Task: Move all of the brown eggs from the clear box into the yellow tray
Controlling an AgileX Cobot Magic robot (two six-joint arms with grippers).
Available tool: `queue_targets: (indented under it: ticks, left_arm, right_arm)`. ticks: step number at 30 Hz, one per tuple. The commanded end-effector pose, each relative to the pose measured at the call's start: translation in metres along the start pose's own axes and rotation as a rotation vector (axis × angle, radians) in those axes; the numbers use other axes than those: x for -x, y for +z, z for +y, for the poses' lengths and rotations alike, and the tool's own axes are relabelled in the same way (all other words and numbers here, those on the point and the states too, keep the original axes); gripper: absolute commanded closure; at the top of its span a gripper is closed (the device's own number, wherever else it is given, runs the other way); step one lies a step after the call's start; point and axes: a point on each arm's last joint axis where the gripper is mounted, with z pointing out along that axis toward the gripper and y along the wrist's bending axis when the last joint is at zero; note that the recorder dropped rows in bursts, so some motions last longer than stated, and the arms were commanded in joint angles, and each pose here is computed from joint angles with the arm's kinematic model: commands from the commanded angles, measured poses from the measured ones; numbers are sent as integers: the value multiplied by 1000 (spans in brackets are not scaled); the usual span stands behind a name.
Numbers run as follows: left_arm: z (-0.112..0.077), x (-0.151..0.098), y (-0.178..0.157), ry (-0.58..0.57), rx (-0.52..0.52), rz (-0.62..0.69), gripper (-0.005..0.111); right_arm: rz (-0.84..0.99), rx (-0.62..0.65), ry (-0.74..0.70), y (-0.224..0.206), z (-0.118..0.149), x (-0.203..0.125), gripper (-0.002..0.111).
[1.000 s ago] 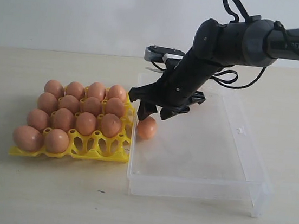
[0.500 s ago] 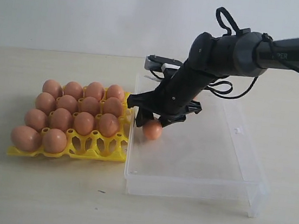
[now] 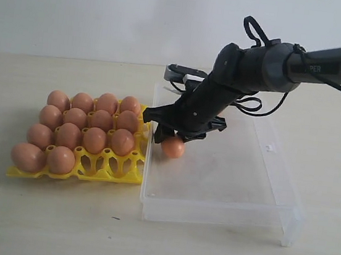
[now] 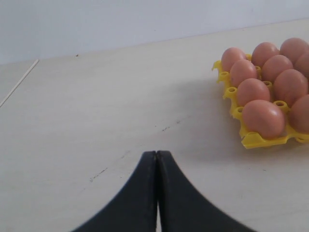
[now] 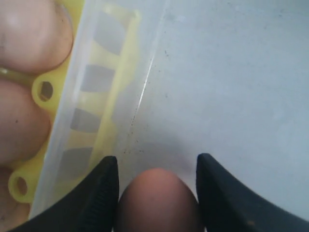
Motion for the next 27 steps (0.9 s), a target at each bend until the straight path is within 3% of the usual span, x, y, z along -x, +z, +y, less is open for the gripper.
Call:
queue_targets:
  ticks: [1, 12, 19, 24, 27]
  left_arm:
    - [0, 2, 0, -5, -6, -13, 107]
    - [0, 2, 0, -5, -6, -13, 107]
    - [0, 2, 0, -5, -6, -13, 107]
    - [0, 2, 0, -5, -6, -13, 107]
    - [0, 2, 0, -5, -6, -13, 107]
  right_arm:
    - [0, 20, -14, -2, 3, 0, 108]
    - [-214, 81, -48, -63, 15, -8, 108]
    - [-446, 121, -181, -105, 41, -31, 108]
    - [-542, 166, -474, -120, 81, -54, 108]
    - [-554, 191, -502, -122, 95, -63, 108]
